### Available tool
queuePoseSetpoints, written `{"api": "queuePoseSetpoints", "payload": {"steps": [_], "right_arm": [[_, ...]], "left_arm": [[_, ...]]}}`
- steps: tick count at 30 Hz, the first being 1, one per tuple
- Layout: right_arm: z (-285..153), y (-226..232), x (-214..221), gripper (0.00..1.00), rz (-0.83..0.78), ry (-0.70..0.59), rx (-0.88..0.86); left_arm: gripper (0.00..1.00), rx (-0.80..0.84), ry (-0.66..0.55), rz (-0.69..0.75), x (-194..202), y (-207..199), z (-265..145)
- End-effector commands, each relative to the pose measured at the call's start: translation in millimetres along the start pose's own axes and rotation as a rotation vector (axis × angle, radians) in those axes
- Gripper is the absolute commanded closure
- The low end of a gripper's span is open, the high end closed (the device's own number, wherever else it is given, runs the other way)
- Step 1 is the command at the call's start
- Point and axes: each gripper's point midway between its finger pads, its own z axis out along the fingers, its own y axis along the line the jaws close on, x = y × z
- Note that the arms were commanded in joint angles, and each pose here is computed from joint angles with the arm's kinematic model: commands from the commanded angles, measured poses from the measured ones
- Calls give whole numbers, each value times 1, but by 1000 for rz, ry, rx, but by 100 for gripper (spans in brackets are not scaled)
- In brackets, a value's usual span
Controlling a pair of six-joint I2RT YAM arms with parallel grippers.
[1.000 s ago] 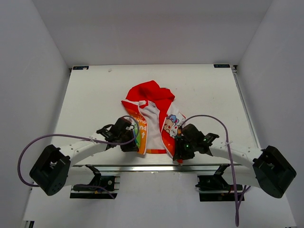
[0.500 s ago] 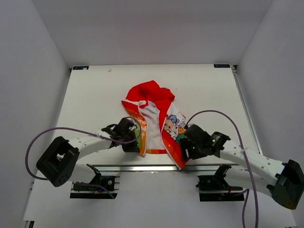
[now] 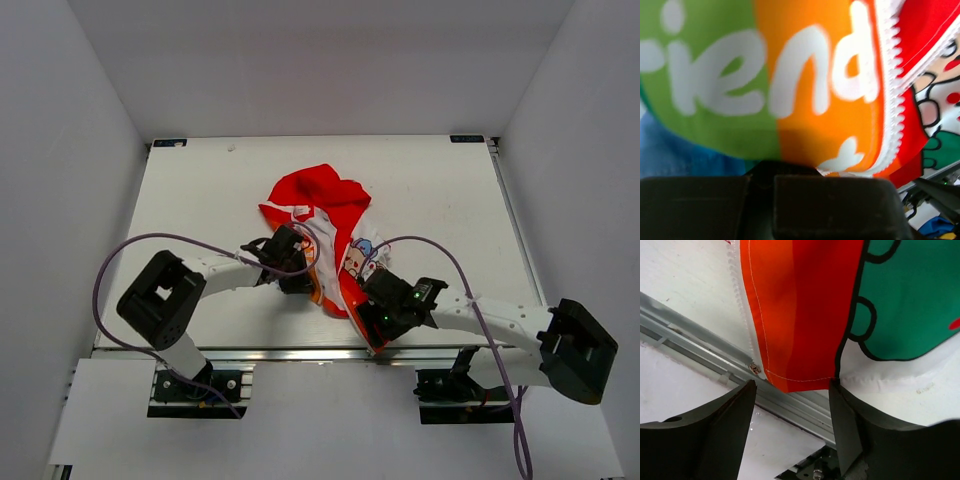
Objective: Zip up the jacket
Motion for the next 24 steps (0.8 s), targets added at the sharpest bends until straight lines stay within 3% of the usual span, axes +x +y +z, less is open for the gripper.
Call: {"api": "queuePoseSetpoints", "payload": {"steps": [1, 6, 10, 14, 20, 24], "right_arm": [[8, 8, -13, 35, -42, -45, -36], [27, 12, -26, 39, -61, -51, -33], [41, 2, -57, 37, -43, -103, 57], [51, 11, -93, 37, -29, -150, 18], [26, 33, -124, 36, -52, -214, -54], [2, 41, -128, 35, -64, -262, -79]], "left_arm": [[100, -189, 12, 22, 3, 48, 14], [100, -214, 19, -9, -14, 66, 25], [100, -213, -3, -28, -45, 72, 33], [100, -221, -35, -42, -84, 82, 35], [100, -229, -87, -21, -105, 77, 12], [100, -208, -100, -32, -91, 78, -5]]}}
